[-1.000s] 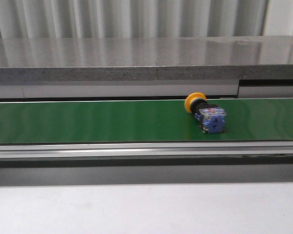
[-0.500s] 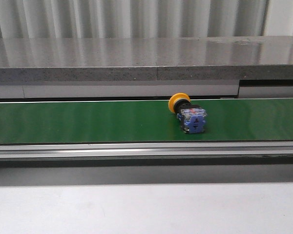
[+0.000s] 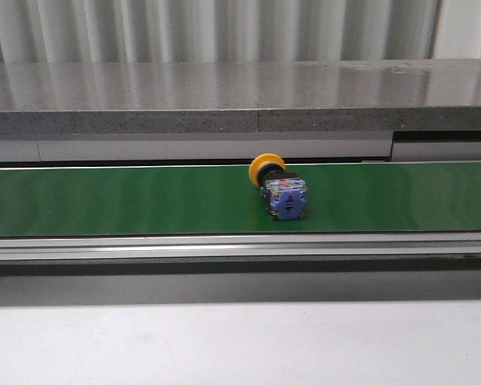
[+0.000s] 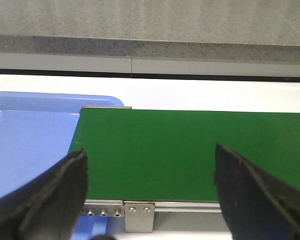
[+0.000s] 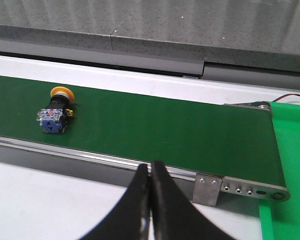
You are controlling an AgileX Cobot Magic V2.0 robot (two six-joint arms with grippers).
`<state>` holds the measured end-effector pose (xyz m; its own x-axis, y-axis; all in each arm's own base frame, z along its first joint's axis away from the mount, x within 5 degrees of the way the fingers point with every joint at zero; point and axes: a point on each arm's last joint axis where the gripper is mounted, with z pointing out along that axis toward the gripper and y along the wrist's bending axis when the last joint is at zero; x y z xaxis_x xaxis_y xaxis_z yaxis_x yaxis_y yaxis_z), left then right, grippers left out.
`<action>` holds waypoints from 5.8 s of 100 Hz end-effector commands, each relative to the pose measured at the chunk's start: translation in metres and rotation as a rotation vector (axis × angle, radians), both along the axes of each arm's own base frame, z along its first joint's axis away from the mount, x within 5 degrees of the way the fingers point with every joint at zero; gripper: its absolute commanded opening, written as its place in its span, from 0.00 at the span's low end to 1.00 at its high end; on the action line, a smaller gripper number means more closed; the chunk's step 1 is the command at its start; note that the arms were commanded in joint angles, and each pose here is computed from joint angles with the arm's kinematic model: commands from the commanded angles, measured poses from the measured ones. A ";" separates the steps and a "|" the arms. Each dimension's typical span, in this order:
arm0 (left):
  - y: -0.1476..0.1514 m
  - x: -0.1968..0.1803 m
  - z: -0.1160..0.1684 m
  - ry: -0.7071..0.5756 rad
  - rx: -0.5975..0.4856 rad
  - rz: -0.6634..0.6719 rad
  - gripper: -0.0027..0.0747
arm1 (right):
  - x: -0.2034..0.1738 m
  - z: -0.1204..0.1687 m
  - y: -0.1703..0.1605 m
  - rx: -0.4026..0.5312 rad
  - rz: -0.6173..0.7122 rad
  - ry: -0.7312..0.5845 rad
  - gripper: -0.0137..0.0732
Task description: Move button from right to left
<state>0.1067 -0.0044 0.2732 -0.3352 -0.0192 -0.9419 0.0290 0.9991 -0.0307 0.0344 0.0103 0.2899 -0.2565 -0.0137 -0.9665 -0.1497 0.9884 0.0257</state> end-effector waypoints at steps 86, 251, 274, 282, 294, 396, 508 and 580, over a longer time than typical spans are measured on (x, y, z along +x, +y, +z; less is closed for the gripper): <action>-0.067 0.142 0.075 0.402 -0.064 -0.281 0.84 | 0.001 0.013 0.000 0.009 -0.004 -0.086 0.08; -0.209 0.218 -0.017 0.889 -0.110 -0.325 0.22 | 0.001 0.013 0.000 0.009 -0.004 -0.086 0.08; -0.190 0.207 0.015 0.831 -0.035 -0.317 0.22 | 0.001 0.013 0.000 0.009 -0.004 -0.086 0.08; -0.174 0.206 0.029 0.800 -0.029 -0.289 0.22 | 0.001 0.013 0.000 0.009 -0.004 -0.086 0.08; -0.140 0.207 0.049 0.758 -0.026 -0.212 0.22 | 0.001 0.013 0.000 0.009 -0.004 -0.086 0.08; 0.142 0.217 0.014 0.939 -0.094 0.401 0.22 | 0.001 0.013 0.000 0.009 -0.004 -0.086 0.08; 0.149 0.257 -0.016 0.781 -0.041 0.381 0.75 | 0.001 0.013 0.000 0.009 -0.004 -0.086 0.08; -0.009 0.220 0.058 0.410 0.014 -0.009 0.01 | 0.001 0.013 0.000 0.009 -0.004 -0.086 0.08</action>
